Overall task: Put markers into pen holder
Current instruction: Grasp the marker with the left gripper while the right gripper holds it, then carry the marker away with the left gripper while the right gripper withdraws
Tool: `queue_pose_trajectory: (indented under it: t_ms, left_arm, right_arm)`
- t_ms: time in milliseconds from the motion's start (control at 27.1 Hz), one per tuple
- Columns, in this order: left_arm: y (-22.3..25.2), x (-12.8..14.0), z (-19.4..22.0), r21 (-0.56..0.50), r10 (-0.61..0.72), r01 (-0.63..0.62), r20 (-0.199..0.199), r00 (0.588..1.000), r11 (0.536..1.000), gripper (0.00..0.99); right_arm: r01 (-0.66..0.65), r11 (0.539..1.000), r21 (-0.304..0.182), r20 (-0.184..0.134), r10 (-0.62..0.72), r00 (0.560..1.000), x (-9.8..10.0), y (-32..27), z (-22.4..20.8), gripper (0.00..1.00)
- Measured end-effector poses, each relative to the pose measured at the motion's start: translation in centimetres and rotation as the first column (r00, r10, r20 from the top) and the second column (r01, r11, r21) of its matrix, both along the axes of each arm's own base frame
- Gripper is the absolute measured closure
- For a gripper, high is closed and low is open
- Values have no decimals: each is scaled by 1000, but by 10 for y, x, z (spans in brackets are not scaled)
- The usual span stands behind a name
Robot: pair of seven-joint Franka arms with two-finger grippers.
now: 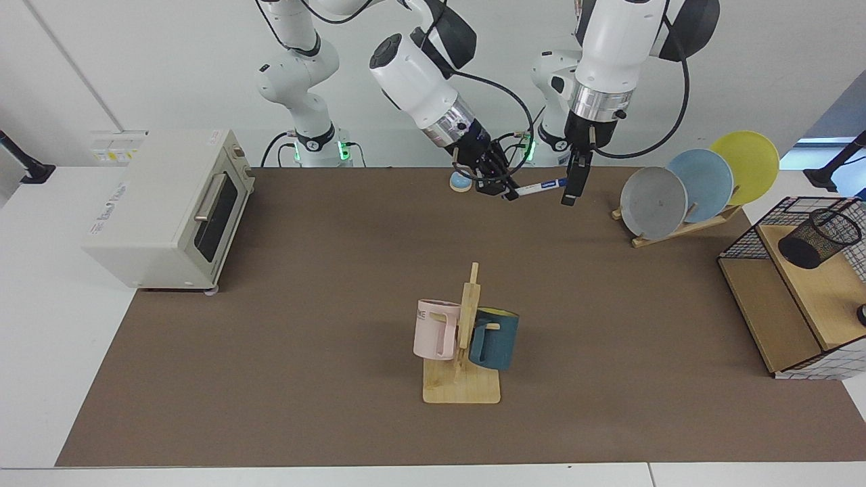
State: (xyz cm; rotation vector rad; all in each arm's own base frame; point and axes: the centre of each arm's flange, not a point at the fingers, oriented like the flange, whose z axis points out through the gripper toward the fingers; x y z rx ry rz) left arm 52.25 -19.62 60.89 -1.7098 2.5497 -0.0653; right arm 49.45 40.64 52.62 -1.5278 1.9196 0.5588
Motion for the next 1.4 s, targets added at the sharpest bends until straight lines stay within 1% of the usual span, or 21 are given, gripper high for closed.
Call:
queue_pose_trajectory:
  t_ms: [74,184,221,258,295,368,405,479,516,553,847,921,958,995,1068,1105,1216,1253,1289,1363,1400]
  left_arm:
    - [-4,-2,-3,3,-15,15,-6,1000,1000,9]
    - [-11,-5,-6,6,-36,36,-11,999,999,207]
    - [-13,-5,-6,6,-40,40,-11,999,999,238]
    - [-14,-6,-6,7,-42,42,-12,999,999,361]
    - [-14,-6,-6,8,-44,44,-12,999,999,392]
    - [-14,-7,-6,9,-44,44,-13,999,999,493]
    - [-13,-7,-6,10,-43,43,-14,999,999,604]
    - [-12,-7,-6,12,-40,40,-20,999,999,687]
    - [-12,-7,-6,11,-40,40,-18,999,999,797]
    - [-11,-7,-5,12,-39,39,-18,999,999,837]
    - [-9,-6,-5,11,-32,33,-18,999,999,837]
    - [-7,-6,-5,14,-24,25,-20,999,1000,837]
    - [-2,-5,-6,20,-17,18,-23,1000,1000,837]
    - [5,-2,-6,27,-4,5,-24,1000,1000,837]
    - [20,2,-6,36,22,-22,-26,999,999,837]
    - [29,5,-7,41,39,-38,-29,999,998,837]
    - [55,12,-7,60,83,-81,-29,996,995,837]
    - [62,14,-8,70,94,-92,-27,995,993,837]
    - [69,15,-8,81,103,-101,-23,994,992,837]
    - [82,18,-8,108,120,-118,-15,993,987,837]
    - [90,20,-8,122,130,-128,-10,991,984,837]
  right_arm:
    - [-5,1000,2,0,5,1000,-3,3,0,833]
    - [-6,1000,3,-1,6,1000,-3,4,0,833]
    - [-5,1000,3,-1,5,1000,-3,4,0,833]
    - [-4,1000,3,-1,4,1000,-3,3,0,833]
    - [-3,1000,3,-1,3,1000,-2,3,0,833]
    - [-2,1000,3,-1,2,1000,-2,3,0,833]
    - [-2,1000,2,-1,2,1000,-2,2,0,833]
    - [0,1000,2,-1,0,1000,-1,2,0,833]
    - [-1,1000,4,-2,1,1000,-2,3,0,833]
    - [-1,1000,6,-4,1,1000,-2,3,0,833]
    - [1,1000,9,-6,-1,1000,-2,4,0,833]
    - [-5,1000,4,-3,5,1000,-3,5,-1,811]
    - [-17,1000,-6,5,17,1000,-3,5,-2,775]
    - [-46,999,-27,19,47,999,-3,5,-4,678]
    - [-124,989,-83,37,128,991,-5,4,-9,604]
    - [-173,978,-117,40,179,983,-6,3,-12,502]
    - [-302,932,-200,28,314,949,-6,-11,-18,374]
    - [-343,913,-223,22,356,934,-4,-20,-17,273]
    - [-380,893,-241,15,395,919,-2,-30,-16,247]
    - [-448,852,-270,3,466,885,4,-56,-8,150]
    - [-481,830,-283,-2,500,866,7,-73,-3,53]
